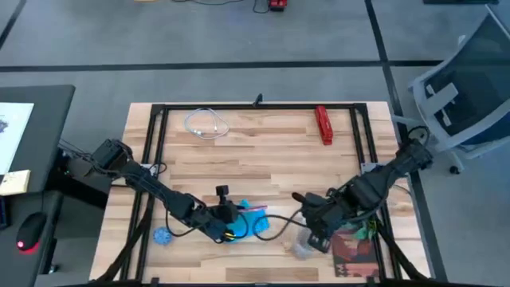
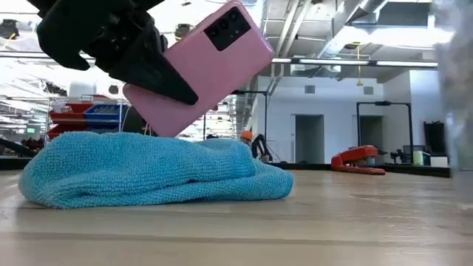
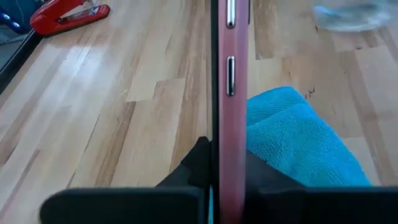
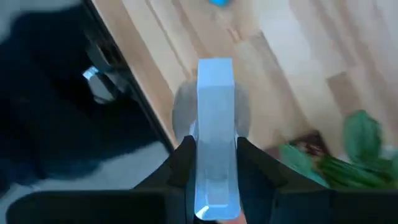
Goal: Apply microfiber cloth
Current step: Spray the back of the cellphone with the spray cleaning bottle
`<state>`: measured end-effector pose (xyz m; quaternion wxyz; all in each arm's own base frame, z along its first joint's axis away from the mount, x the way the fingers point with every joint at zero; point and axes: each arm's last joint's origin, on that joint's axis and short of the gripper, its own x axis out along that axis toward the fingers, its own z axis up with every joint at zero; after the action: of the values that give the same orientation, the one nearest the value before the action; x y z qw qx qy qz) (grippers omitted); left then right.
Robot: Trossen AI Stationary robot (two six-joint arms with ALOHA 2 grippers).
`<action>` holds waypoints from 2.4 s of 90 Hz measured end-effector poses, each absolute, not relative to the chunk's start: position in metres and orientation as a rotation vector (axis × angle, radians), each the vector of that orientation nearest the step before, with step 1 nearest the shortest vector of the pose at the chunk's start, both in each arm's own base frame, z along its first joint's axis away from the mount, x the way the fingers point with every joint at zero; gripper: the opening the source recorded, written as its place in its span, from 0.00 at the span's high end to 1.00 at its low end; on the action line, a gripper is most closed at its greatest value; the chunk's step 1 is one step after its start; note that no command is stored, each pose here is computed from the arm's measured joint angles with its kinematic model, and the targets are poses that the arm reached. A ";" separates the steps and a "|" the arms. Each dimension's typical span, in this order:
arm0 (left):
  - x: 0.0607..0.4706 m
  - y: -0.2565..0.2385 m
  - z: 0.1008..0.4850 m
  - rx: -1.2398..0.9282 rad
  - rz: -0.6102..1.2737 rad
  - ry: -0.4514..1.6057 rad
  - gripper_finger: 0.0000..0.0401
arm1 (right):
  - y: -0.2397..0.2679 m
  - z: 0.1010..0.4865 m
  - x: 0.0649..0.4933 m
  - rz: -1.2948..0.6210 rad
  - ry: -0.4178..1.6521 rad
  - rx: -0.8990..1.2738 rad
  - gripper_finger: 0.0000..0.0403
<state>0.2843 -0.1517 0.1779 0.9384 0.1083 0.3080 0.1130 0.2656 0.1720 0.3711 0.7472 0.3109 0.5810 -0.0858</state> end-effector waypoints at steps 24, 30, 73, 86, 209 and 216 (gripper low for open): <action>0.284 -0.152 0.178 0.222 0.230 0.626 0.98 | 0.173 0.371 0.264 -0.280 1.256 0.721 0.83; 0.284 -0.152 0.178 0.222 0.230 0.626 0.98 | 0.173 0.375 0.258 -0.298 1.269 0.706 0.83; 0.285 -0.152 0.179 0.226 0.231 0.621 0.98 | 0.179 0.372 0.264 -0.439 1.248 0.676 0.83; 0.285 -0.152 0.179 0.227 0.234 0.622 0.98 | 0.181 0.364 0.274 -0.449 1.255 0.658 0.79; 0.284 -0.151 0.178 0.223 0.238 0.626 0.98 | 0.194 0.372 0.265 -0.158 1.284 0.607 0.76; 0.284 -0.151 0.178 0.223 0.238 0.626 0.98 | 0.196 0.375 0.268 -0.114 1.246 0.622 0.76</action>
<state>0.2842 -0.1515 0.1782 0.9383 0.1091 0.3067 0.1163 0.2675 0.1965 0.3747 0.7658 0.2862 0.5735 -0.0524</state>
